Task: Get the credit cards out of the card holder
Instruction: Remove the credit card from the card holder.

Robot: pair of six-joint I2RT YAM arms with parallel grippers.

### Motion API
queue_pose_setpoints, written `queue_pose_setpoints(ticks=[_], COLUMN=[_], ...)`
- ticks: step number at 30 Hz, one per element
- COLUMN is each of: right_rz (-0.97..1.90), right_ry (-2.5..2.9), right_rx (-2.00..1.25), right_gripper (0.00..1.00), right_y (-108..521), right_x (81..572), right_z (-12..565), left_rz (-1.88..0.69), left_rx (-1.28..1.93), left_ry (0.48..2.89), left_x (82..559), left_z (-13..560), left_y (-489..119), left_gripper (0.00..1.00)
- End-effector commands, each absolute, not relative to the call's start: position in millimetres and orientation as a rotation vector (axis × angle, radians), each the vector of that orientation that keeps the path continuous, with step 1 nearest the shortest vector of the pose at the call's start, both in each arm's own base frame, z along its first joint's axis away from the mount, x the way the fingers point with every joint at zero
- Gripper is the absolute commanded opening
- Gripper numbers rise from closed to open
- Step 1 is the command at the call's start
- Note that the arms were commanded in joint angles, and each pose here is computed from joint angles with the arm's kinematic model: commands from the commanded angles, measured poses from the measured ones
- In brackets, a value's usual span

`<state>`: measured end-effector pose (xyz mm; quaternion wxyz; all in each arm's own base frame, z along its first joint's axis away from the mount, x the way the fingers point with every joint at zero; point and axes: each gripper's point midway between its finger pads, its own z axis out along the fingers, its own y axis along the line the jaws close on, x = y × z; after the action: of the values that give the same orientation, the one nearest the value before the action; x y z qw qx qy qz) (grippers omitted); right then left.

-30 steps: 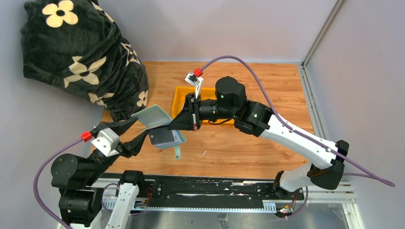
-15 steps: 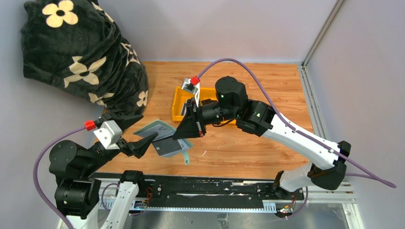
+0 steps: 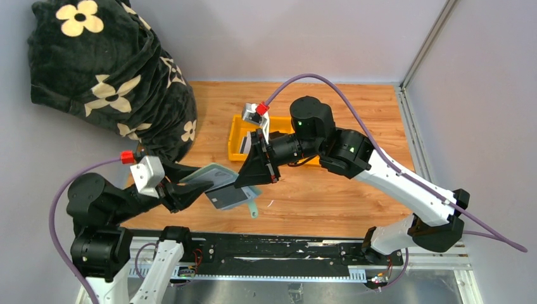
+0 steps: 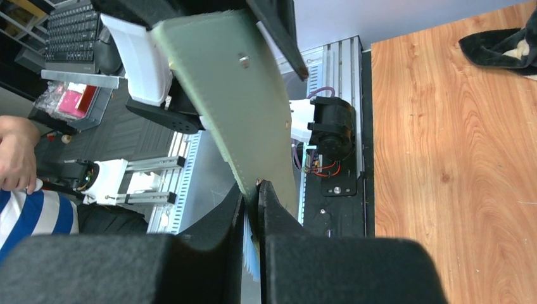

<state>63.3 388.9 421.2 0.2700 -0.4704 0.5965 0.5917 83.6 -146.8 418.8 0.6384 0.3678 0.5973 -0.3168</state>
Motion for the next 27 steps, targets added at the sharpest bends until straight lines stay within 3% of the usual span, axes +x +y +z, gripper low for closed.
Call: queue_pose_setpoints(ticks=[1,5,10,13,16,22,27], right_rz=[1.627,1.621,1.56,1.531,1.541,1.6,1.686], right_ry=[1.527,1.51,1.49,1.446,1.379,1.348,1.293], right_rx=[-1.36,-1.389,-1.367,-1.291,-1.208,-1.144,-1.109], right_gripper=[0.0,0.0,0.46,0.61,0.69,0.73,0.69], right_y=[385.5,384.4,380.1,377.0,370.9,366.4,371.5], right_x=[47.9,46.4,53.7,61.9,64.4,60.1,56.0], right_z=[431.2,428.9,429.0,438.6,449.7,442.1,445.8], left_rz=[-0.948,-1.026,-1.066,-1.116,-1.192,-1.352,-1.437], left_rx=[0.861,0.841,0.784,0.725,0.672,0.546,0.499], left_ry=[1.442,1.486,1.529,1.543,1.5,1.486,1.486], left_x=[76.8,77.6,80.2,81.5,80.4,76.1,72.3], left_z=[413.7,412.5,414.2,417.5,428.8,445.0,453.2], left_y=[-161.4,-164.7,-165.1,-166.6,-170.5,-174.7,-176.6], left_gripper=[0.4,0.27,0.06,0.0,0.0,0.0,0.0])
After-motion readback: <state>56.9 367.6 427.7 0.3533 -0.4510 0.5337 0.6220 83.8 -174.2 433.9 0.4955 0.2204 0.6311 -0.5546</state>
